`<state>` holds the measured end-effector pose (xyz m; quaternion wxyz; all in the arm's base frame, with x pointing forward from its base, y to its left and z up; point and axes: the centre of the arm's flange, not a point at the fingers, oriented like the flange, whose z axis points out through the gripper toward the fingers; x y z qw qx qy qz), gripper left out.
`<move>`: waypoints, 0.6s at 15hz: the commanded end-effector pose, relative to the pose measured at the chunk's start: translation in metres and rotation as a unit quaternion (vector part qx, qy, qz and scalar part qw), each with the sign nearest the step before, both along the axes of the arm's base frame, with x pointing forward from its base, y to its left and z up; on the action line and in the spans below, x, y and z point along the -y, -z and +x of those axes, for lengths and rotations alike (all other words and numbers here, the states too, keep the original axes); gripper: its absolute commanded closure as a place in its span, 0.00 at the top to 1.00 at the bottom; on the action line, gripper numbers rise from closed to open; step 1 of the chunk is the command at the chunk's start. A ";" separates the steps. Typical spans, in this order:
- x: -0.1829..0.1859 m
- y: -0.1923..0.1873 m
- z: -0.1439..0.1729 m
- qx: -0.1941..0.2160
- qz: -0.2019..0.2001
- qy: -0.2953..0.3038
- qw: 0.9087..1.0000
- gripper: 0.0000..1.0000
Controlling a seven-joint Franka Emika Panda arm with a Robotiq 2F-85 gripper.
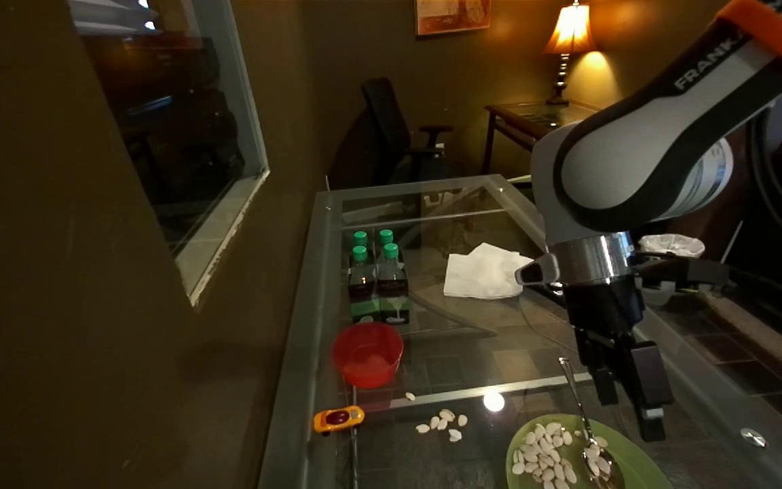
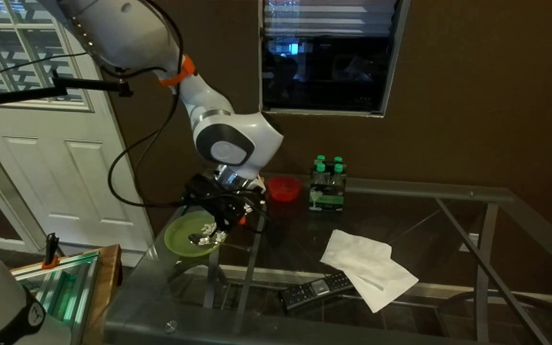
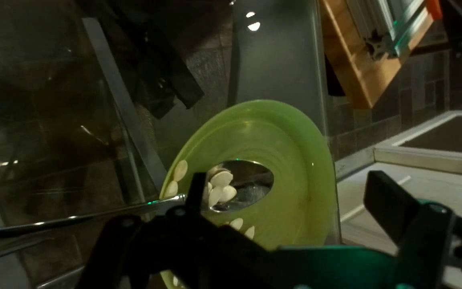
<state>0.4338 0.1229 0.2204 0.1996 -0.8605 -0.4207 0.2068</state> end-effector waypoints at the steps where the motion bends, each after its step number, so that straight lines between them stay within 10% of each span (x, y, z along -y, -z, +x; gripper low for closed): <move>1: 0.000 -0.028 -0.037 0.038 -0.033 -0.084 0.995 1.00; 7: 0.025 -0.057 -0.079 0.089 -0.046 -0.210 0.973 1.00; 9: 0.010 -0.042 -0.057 0.061 -0.046 -0.184 0.980 1.00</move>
